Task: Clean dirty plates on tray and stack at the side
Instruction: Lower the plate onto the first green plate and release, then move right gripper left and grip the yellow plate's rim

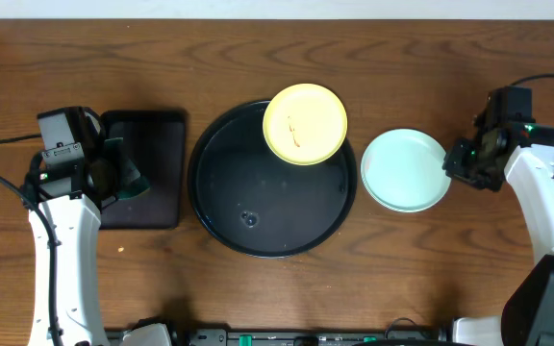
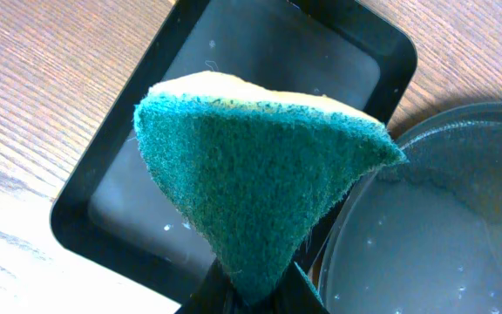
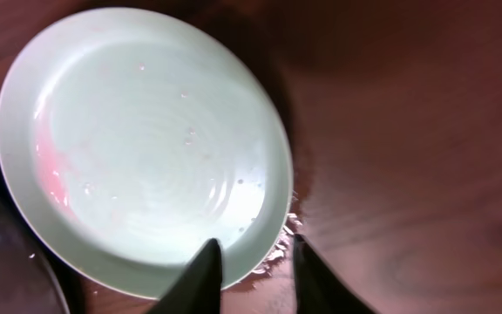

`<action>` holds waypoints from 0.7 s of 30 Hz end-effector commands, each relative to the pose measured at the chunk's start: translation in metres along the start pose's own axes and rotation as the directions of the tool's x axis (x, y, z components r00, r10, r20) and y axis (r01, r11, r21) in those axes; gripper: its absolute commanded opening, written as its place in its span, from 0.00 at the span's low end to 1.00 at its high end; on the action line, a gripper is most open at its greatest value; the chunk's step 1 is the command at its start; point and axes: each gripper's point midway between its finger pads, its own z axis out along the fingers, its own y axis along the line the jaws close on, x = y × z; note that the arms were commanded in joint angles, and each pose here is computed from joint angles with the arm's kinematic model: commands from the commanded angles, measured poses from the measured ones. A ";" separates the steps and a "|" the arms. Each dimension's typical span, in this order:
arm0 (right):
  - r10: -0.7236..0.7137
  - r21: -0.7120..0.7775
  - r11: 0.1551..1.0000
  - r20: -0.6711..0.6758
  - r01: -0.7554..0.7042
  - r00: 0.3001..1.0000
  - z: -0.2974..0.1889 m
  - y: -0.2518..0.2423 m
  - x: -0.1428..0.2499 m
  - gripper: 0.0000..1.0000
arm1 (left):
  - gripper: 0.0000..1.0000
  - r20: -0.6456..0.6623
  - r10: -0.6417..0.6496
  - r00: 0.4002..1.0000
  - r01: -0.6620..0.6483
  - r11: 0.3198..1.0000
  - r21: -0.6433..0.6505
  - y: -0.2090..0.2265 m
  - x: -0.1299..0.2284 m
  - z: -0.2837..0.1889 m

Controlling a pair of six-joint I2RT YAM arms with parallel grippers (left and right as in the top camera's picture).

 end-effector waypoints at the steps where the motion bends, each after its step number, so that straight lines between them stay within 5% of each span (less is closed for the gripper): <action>1: -0.115 -0.142 0.983 0.019 0.116 0.993 -0.006 0.037 0.001 0.33 | 0.08 0.013 -0.015 1.000 0.015 1.000 0.000 0.000 -0.005 -0.002; 12: -0.314 -0.270 0.896 0.179 0.353 0.932 -0.046 0.154 -0.044 0.43 | 0.08 0.015 -0.015 1.000 0.015 1.000 0.000 0.000 -0.006 -0.002; 21: -0.534 -0.325 0.775 0.124 0.543 0.836 0.010 0.244 -0.060 0.52 | 0.08 0.015 -0.015 1.000 0.015 1.000 0.000 0.000 -0.006 -0.002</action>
